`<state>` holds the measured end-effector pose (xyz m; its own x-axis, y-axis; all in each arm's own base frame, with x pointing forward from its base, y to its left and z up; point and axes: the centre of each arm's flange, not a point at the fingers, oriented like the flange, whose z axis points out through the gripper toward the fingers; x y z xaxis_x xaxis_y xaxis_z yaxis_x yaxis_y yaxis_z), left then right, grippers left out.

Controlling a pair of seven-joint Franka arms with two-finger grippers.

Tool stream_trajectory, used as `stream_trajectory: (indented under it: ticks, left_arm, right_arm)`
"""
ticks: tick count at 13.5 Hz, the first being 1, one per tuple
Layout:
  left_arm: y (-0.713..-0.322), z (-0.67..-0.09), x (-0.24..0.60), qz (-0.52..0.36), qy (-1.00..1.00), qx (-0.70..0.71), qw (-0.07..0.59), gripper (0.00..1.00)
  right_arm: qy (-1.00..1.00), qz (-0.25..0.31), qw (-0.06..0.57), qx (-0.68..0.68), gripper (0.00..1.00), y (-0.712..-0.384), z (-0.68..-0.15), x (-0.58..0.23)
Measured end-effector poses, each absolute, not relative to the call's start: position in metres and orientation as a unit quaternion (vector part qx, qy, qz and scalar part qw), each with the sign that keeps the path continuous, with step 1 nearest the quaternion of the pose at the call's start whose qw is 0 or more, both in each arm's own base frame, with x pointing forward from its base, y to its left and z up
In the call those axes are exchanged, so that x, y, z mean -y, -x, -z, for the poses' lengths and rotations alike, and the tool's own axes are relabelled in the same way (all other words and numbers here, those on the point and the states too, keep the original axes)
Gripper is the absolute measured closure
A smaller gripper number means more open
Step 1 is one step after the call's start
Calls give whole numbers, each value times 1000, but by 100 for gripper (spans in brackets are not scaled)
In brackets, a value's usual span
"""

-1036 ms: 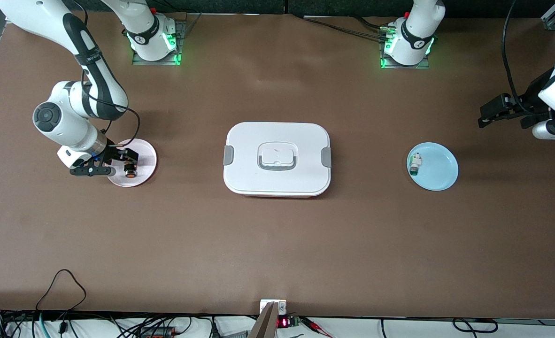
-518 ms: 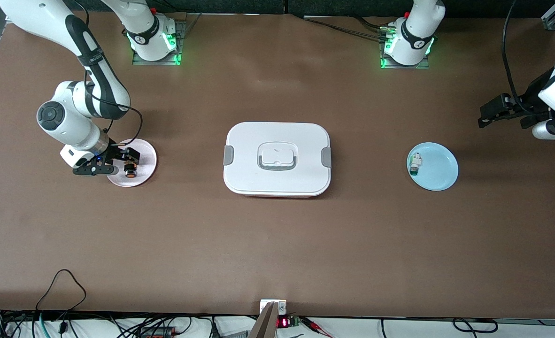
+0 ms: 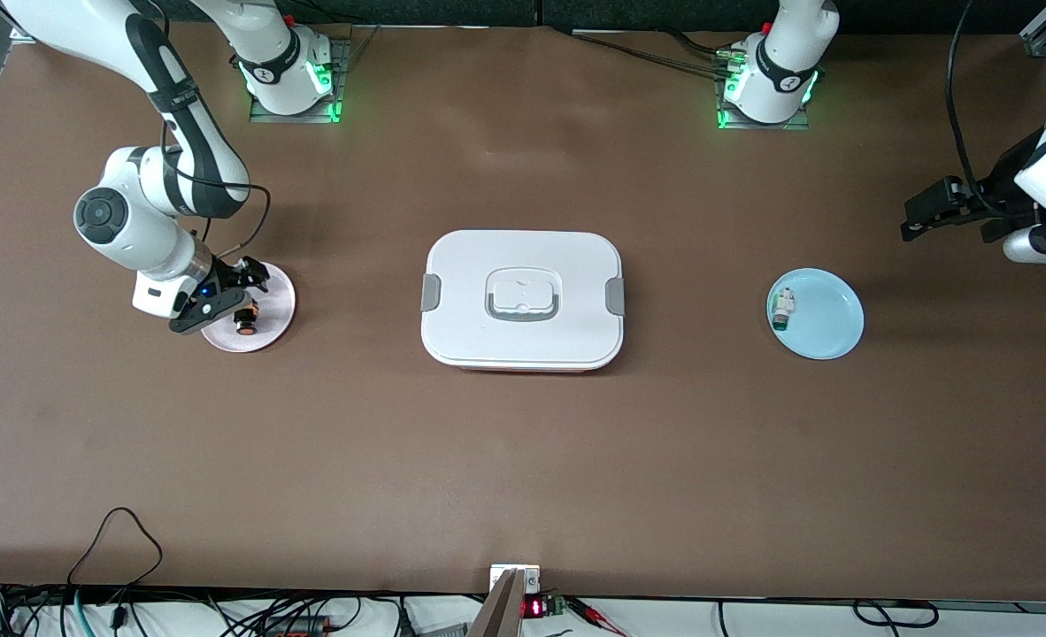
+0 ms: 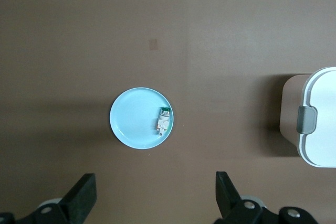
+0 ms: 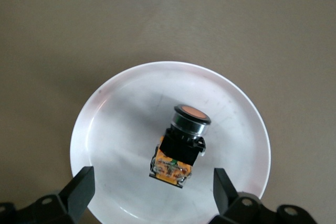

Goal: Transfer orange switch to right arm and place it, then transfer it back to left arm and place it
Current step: 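Close the right gripper on the orange switch on the white plate, then lift the switch off the white plate with the right gripper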

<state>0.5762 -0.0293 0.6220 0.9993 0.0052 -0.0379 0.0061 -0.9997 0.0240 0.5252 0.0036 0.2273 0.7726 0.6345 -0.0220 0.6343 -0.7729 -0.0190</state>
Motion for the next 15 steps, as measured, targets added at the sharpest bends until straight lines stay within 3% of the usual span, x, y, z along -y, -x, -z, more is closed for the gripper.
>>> stream_trajectory:
  ticks: [8,15]
  left_arm:
    - [-576,-622,29,19,-1000,-3,12,0]
    - [-576,-622,29,19,-1000,-3,12,0]
  right_arm:
    - [744,30,-26,668,0,-536,-223,0]
    - [651,32,-35,757,0,-537,-201,3]
